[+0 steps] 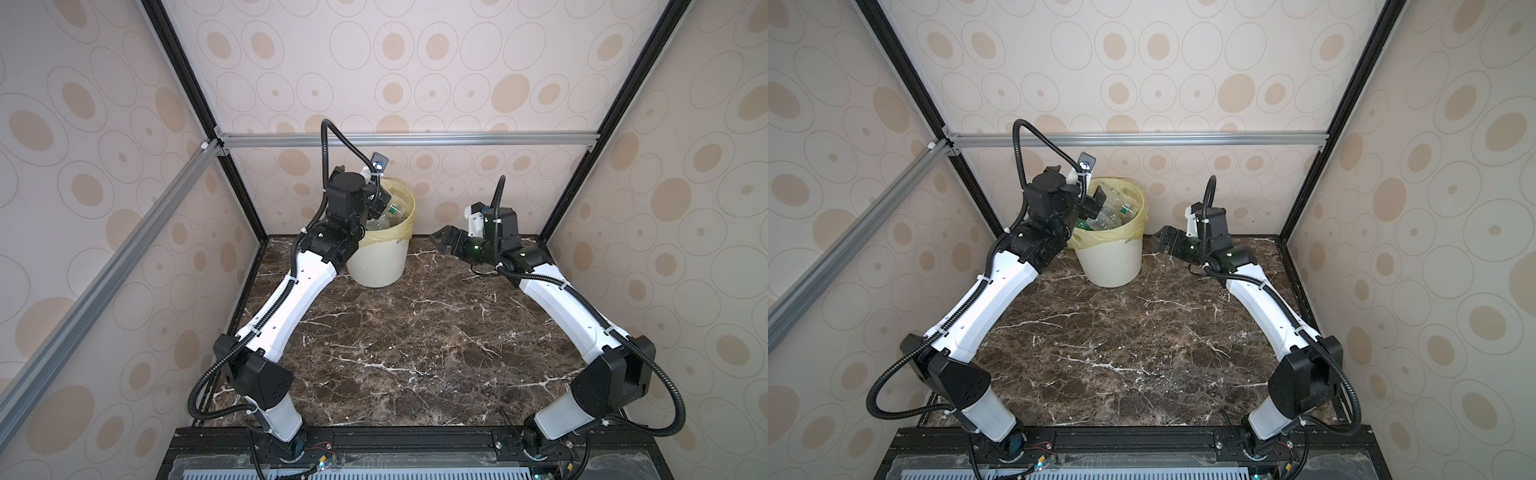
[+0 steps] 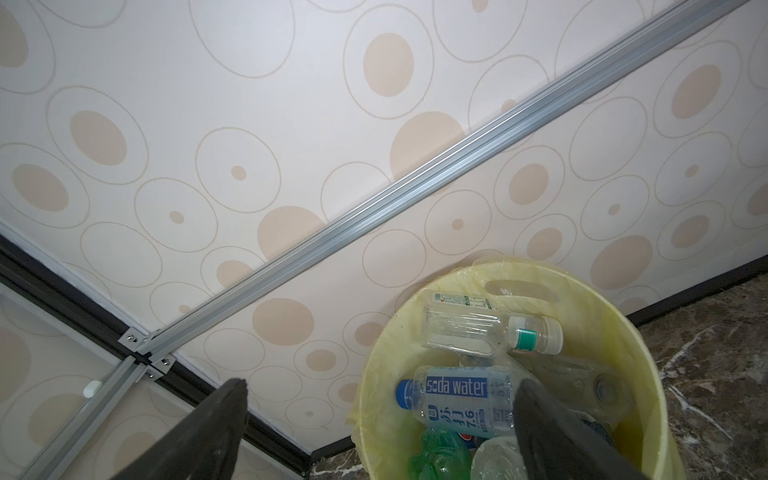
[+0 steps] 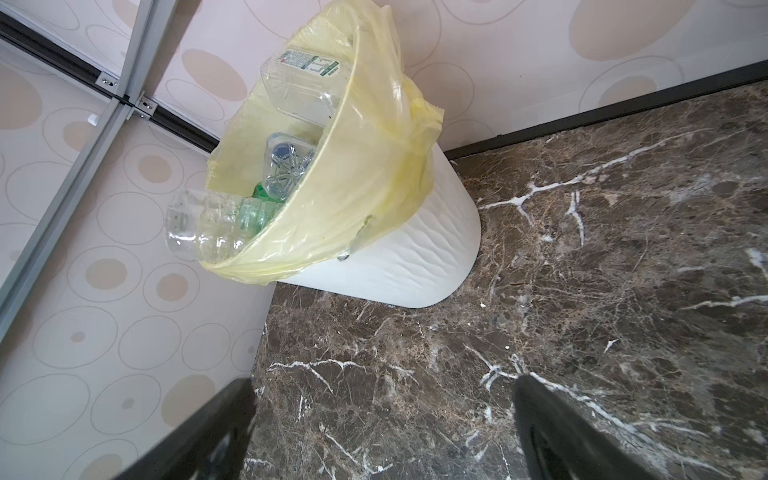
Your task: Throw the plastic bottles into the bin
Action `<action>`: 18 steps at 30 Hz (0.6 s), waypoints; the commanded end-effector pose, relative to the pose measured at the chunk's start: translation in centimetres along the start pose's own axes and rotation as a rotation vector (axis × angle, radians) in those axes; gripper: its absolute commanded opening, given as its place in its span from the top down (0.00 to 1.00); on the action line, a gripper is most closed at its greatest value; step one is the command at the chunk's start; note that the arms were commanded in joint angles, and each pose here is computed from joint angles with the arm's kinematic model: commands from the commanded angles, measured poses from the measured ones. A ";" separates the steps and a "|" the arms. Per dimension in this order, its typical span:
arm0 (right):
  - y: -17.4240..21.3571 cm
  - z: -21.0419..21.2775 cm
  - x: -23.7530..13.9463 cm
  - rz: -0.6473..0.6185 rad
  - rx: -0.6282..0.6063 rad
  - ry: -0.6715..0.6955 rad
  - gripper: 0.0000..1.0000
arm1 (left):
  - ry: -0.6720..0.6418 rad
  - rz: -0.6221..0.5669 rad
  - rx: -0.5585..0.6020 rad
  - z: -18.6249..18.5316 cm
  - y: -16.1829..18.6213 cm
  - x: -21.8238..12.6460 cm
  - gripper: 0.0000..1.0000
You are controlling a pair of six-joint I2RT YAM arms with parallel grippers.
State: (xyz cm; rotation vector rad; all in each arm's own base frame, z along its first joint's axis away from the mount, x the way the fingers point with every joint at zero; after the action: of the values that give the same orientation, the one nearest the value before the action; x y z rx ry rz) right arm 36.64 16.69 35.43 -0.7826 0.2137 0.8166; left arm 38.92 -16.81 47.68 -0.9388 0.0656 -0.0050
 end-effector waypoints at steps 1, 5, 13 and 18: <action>0.0 0.1 0.0 0.004 0.010 -0.015 0.00 | 0.049 0.019 -0.050 -0.9 0.8 0.6 0.01; 0.2 -0.2 0.2 0.005 0.019 -0.017 0.00 | 0.079 0.028 -0.102 -2.2 1.2 1.9 0.01; 0.6 -0.5 -0.1 0.012 0.013 -0.006 0.00 | 0.070 0.165 -0.077 -5.7 4.3 5.9 0.01; 0.8 -0.6 -0.2 0.012 0.006 -0.003 0.00 | -0.064 0.235 -0.138 -2.4 6.6 6.6 0.01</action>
State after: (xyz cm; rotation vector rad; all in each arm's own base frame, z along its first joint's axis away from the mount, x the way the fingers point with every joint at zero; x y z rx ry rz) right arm 36.54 16.74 33.97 -0.7688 0.2457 0.8355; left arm 45.47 -18.85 37.96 -0.9957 0.2387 0.1561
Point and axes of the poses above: each gripper's point midway between its finger pads, its own x axis out along the fingers, its own z axis along the line the jaws close on, y = z × x, the point moved 9 cm from there along -x, back along the fingers, and after that the axes turned 8 degrees about x, right-handed, at the moved point
